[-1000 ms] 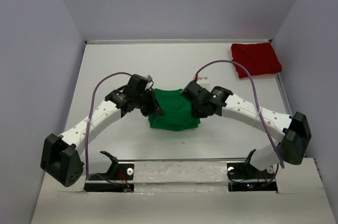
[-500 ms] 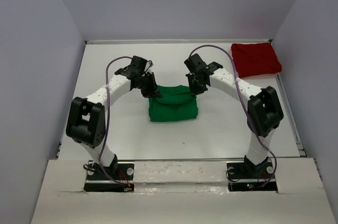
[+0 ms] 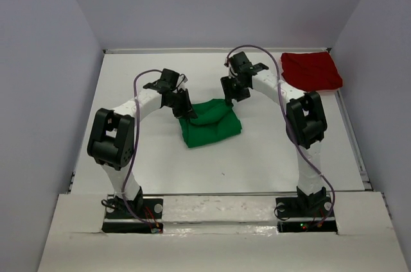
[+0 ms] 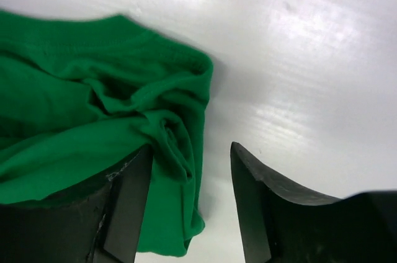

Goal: Fold and stack the t-shirts
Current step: Fold the tshirt

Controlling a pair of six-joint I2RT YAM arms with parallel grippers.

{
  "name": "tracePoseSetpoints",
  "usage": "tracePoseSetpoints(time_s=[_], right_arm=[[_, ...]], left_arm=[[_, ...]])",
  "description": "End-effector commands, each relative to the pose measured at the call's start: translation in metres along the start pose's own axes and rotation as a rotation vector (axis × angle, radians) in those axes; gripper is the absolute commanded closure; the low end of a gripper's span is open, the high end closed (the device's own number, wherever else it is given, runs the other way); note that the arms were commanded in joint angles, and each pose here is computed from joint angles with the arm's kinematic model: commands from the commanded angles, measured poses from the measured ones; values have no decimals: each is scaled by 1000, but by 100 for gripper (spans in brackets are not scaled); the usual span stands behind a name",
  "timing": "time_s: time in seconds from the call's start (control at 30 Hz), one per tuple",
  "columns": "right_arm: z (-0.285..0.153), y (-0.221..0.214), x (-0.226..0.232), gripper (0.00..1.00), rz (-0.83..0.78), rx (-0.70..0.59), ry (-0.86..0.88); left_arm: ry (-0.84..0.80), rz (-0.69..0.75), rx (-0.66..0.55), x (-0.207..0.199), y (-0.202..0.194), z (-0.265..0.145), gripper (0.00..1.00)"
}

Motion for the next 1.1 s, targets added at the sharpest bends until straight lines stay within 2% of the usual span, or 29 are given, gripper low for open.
tracePoseSetpoints(time_s=[0.0,0.2,0.37,0.43,0.5,0.53,0.57,0.6,0.63,0.67,0.73,0.77,1.07], right_arm=[[-17,50,-6,37,-42,-138,10],[-49,73,-5,34,-61,-203,-13],[-74,71,-4,33,-30,-202,-24],[-88,61,2,40,-29,-203,18],[-94,51,9,48,-6,-198,64],[-94,39,10,70,2,-178,75],[-93,34,9,84,8,-167,71],[-88,22,7,99,12,-140,69],[-88,18,6,100,12,-132,67],[-90,14,10,100,5,-130,68],[-91,9,16,100,-7,-128,78],[-93,3,24,100,-28,-118,98],[-72,-17,64,100,-91,-51,174]], left_arm=[[-57,32,-11,-9,4,-4,100],[45,28,-59,13,5,-4,100],[142,-85,-150,45,12,-12,100],[168,-128,-221,54,24,-24,100],[177,-129,-236,58,29,-26,99],[178,-131,-242,57,36,-29,90],[180,-130,-235,57,38,-27,86],[169,-120,-244,52,44,-29,68],[167,-122,-247,51,46,-29,53],[144,-114,-254,45,51,-30,29],[144,-110,-263,43,55,-31,8],[138,-102,-259,42,56,-30,1],[140,-72,-267,37,48,-43,2]])
Point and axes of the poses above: each gripper's point midway between its finger pads, its own z axis out along the fingers, its own x axis along the line the jaws close on, y = z × x, the point moved 2 cm from there along -z, back along the fingers
